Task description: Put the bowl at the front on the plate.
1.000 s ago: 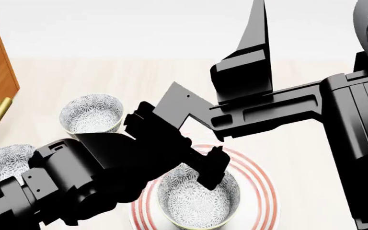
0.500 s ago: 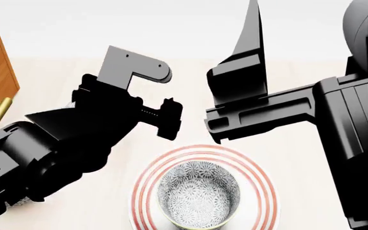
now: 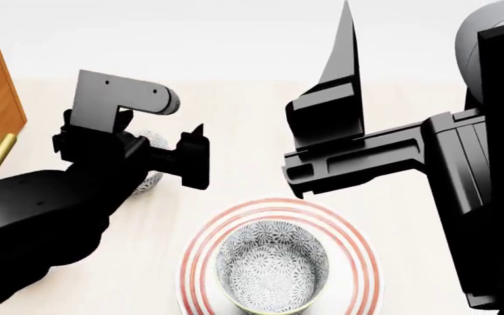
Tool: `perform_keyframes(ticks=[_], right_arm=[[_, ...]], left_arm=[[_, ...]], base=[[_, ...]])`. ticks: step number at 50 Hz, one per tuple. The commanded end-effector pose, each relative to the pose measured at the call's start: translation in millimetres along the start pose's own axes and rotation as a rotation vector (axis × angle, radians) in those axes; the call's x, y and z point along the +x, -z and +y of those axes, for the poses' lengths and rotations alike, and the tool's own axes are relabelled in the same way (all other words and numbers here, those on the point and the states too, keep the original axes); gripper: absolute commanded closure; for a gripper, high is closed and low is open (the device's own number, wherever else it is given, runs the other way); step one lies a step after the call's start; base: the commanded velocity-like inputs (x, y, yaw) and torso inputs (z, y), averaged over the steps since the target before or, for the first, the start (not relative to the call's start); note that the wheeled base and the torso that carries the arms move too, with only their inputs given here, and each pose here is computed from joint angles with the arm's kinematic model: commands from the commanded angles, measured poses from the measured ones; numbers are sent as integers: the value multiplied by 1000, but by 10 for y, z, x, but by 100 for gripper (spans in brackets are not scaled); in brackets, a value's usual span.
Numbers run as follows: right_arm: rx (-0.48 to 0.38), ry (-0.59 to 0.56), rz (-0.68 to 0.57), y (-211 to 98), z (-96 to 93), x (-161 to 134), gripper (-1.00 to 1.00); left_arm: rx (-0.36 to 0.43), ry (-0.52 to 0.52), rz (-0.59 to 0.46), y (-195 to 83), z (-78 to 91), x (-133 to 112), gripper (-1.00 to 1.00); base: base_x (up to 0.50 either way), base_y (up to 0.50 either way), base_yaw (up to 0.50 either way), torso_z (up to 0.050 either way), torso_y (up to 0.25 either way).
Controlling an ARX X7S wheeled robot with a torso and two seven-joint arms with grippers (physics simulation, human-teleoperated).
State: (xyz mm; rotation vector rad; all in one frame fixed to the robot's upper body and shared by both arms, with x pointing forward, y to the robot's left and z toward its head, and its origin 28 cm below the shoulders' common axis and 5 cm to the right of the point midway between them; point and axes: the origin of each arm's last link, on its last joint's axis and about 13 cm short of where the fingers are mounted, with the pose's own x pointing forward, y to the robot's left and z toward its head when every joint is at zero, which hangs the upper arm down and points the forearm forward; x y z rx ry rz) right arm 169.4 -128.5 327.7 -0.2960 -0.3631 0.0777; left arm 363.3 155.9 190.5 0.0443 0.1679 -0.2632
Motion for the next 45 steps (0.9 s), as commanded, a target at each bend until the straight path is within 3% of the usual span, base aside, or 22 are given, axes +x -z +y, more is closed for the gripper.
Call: perform_keyframes(ticks=[1,14,45], right_arm=[[-4,-4,10,17,13,1,-100],[6,-8,14,57,25,13,-100],[26,-8,36,194,59,-25,-100]], left_arm=[[-59,16,-69,-47,52,-270,-100],[-96,40,-197,-83,6,-681,-100],[-165,155,-354,-112,-112,-1440,-100]], base=[[0,0,0,0,0],[0,0,0,0,0],[0,0,0,0,0]])
